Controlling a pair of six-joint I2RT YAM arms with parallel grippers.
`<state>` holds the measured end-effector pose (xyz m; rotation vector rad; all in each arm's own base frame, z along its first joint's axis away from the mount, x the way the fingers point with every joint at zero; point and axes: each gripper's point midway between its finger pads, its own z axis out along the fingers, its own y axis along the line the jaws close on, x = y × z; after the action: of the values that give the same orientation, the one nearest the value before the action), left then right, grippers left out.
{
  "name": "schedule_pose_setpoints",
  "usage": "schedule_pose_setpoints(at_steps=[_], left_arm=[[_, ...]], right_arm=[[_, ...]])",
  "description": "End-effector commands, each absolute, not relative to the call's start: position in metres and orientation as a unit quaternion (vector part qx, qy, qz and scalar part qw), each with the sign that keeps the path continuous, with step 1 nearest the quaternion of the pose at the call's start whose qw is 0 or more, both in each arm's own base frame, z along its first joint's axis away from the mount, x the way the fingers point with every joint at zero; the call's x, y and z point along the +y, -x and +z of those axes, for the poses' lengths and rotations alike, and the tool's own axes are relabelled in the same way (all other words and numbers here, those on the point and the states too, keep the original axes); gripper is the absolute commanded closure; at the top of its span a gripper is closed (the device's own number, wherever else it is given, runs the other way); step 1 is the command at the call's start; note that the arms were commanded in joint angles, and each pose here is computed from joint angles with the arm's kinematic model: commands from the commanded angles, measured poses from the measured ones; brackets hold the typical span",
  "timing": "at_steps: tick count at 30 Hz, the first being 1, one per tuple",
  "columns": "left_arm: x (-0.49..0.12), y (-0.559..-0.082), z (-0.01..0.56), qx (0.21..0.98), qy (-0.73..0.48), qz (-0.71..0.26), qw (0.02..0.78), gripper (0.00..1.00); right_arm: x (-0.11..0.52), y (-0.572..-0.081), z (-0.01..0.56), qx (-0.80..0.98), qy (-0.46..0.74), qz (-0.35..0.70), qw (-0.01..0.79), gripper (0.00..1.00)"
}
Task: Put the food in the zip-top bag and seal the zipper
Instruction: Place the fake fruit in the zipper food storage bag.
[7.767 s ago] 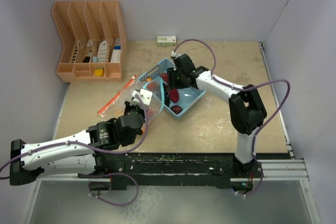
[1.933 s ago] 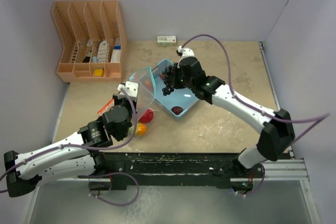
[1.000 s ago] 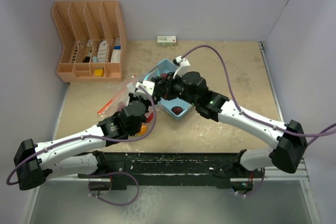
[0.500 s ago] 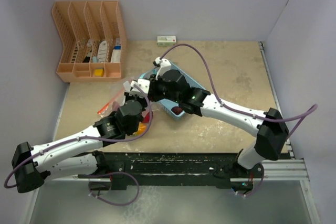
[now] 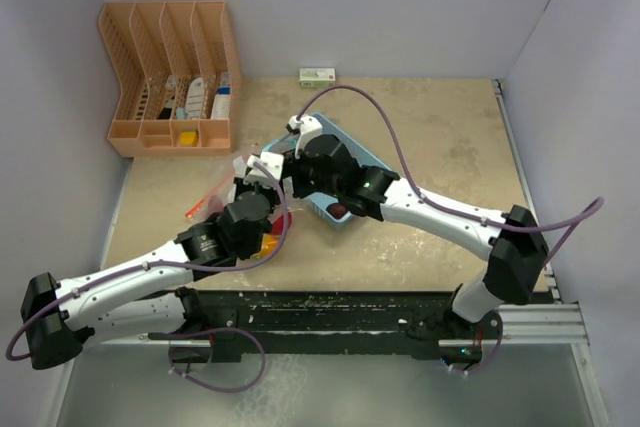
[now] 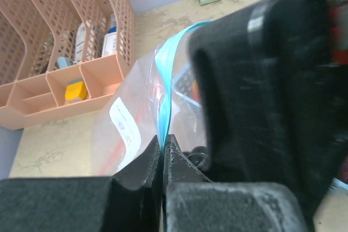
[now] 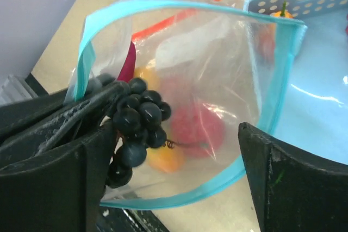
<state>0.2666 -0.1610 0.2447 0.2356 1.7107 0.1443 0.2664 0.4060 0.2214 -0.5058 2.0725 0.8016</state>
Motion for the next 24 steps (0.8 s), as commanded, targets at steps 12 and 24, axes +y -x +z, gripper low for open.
schedule_pose_setpoints(at_steps=[12, 24], left_arm=[[-0.174, -0.267, 0.266, 0.737, -0.071, -0.005, 0.672, 1.00], [-0.163, -0.263, 0.284, 0.727, -0.067, -0.002, 0.683, 1.00]], right_arm=[[0.339, -0.238, 0.332, 0.773, 0.173, 0.326, 0.516, 0.00], [0.278, -0.286, 0.317, 0.814, 0.016, 0.208, 0.542, 0.00]])
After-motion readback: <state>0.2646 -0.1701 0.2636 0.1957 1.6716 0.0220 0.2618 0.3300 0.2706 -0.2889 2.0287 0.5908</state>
